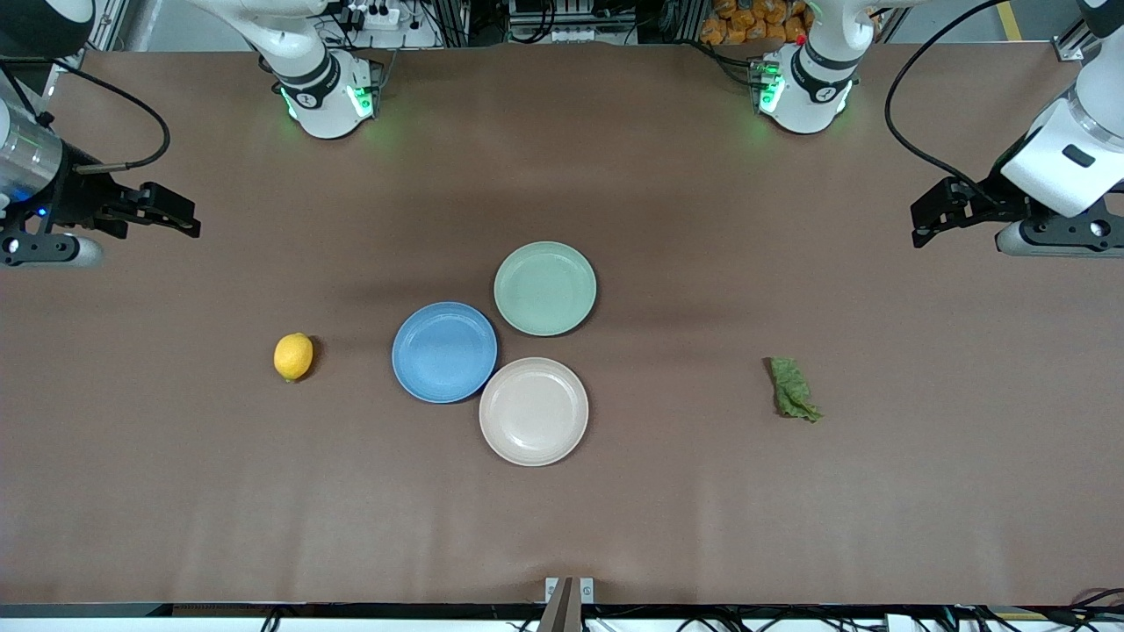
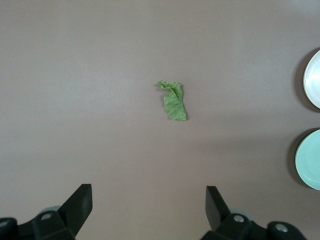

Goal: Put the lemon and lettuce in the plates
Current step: 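Reach the right gripper to the lemon while the left gripper reaches the lettuce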

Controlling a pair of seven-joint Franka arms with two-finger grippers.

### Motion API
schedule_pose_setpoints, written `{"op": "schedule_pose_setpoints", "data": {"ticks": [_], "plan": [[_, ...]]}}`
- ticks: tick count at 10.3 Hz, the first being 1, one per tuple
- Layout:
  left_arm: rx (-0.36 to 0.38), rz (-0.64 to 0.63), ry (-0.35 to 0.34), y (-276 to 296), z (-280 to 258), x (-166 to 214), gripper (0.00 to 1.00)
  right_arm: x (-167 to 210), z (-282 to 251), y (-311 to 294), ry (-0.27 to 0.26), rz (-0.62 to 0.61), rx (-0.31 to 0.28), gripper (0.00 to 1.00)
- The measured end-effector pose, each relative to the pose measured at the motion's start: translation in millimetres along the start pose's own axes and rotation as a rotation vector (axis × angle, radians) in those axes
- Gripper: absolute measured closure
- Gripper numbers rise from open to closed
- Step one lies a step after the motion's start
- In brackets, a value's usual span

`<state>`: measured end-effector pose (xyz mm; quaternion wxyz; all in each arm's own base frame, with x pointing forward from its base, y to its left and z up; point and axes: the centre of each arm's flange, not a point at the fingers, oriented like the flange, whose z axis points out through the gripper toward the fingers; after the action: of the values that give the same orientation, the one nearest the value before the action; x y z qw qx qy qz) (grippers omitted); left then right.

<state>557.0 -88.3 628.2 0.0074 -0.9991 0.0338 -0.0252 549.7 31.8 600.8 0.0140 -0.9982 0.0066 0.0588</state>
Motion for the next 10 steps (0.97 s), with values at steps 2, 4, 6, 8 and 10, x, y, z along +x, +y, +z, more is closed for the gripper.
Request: {"op": "schedule_pose_setpoints", "data": {"ticks": [2, 4, 6, 8, 10], "plan": [[0.001, 0.001, -0.011, 0.2, 3.8, -0.1, 0.00, 0.0, 0.0, 0.0, 0.000, 0.000, 0.000, 0.00], [0.001, 0.011, -0.079, 4.1, 39.9, 8.1, 0.00, 0.1, 0.3, 0.1, -0.001, 0.000, 0.000, 0.00], [-0.010, 0.034, -0.175, 15.9, 120.1, 33.3, 0.00, 0.6, 1.6, 0.6, -0.003, 0.001, 0.000, 0.00], [-0.011, 0.065, -0.220, 44.8, 221.4, 52.9, 0.00, 10.8, 19.6, 7.4, -0.029, 0.012, 0.004, 0.00], [-0.011, 0.062, -0.257, 48.3, 315.6, 57.4, 0.00, 48.7, 79.7, 33.9, -0.072, 0.050, 0.020, 0.00]]}}
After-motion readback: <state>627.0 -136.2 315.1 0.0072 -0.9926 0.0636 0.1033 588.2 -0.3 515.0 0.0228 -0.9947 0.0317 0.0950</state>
